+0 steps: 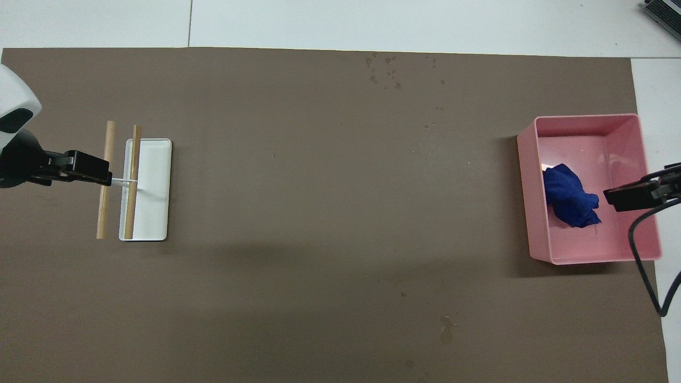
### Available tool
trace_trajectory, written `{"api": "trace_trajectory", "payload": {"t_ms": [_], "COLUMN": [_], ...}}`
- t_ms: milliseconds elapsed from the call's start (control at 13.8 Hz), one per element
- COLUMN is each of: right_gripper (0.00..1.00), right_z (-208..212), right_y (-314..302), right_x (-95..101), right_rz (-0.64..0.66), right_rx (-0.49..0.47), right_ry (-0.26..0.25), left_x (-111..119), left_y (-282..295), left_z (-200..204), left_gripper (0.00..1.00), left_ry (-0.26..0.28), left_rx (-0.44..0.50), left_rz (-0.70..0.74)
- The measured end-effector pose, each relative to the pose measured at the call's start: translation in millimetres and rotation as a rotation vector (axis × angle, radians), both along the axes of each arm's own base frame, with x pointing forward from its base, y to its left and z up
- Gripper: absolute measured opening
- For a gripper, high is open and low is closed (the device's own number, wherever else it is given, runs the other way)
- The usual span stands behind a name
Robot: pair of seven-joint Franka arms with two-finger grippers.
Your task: Wipe water with towel using both arms
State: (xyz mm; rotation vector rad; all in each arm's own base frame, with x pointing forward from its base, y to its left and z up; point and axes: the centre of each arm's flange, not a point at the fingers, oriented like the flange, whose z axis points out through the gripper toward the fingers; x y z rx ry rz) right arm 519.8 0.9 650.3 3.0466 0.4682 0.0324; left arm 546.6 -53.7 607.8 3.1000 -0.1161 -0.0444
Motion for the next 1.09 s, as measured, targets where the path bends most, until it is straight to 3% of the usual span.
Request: {"api": "trace_trajectory", "payload": {"t_ms": [145,434,651,941,1086], "right_gripper": [1.00,1.00,1.00,1.00,1.00], "right_z": [1,2,1,-11,-10], "right_y": [4,2,-4,-4,-4], "right_x": [-3.6,0.8,21.8,26.1,25.6], "right_rz": [-0.068,-0.085,-0.090,-0.089,-0.098], "right_rx": [0.025,0.029,0.040,0.044,0.044], "right_ry": [0.021,0.012,0.004,0.074,0.074], "left_x": [0,0,0,0,0], "left_y": [0,0,0,0,0], "left_z": [0,0,0,0,0], "left_gripper": [1.00,1.00,1.00,1.00,1.00], "left_ry": [0.000,0.000,0.000,0.000,0.000], "left_rx": [0.000,0.000,0.000,0.000,0.000], "left_rz": [0.000,0.000,0.000,0.000,0.000]}}
